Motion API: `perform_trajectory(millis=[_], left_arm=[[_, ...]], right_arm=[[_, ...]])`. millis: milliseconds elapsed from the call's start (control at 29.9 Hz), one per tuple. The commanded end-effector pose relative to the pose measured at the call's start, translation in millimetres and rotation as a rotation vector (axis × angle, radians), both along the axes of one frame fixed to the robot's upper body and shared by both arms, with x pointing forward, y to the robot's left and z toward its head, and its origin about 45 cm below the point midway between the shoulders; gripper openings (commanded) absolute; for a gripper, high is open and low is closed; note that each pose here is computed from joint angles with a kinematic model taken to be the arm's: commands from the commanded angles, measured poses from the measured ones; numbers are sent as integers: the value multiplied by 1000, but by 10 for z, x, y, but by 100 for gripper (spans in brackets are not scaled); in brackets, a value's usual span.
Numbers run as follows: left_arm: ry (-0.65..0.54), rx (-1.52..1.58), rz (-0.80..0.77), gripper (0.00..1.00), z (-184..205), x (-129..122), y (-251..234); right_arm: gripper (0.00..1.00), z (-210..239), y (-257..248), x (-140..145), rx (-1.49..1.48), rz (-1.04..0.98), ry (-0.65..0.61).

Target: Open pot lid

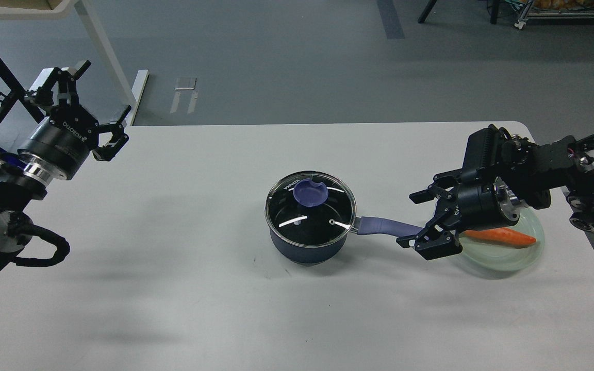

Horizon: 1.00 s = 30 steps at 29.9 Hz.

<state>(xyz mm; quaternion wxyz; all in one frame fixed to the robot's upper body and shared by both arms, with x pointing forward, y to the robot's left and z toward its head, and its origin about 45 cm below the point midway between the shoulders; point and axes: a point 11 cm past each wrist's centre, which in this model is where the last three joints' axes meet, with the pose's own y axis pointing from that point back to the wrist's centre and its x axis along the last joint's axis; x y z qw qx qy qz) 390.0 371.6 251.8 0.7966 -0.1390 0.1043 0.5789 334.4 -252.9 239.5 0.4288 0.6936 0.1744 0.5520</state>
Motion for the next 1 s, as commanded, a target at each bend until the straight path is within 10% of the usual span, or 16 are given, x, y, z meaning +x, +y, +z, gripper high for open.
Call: perform_trajectory(millis=[0, 970], left_arm=[[1, 3, 2, 99, -1, -7, 18], [-8, 11, -15, 99, 46, -17, -12]], right_arm=[[98, -129, 53, 33, -36, 30, 4], [44, -395, -53, 44, -107, 92, -14]])
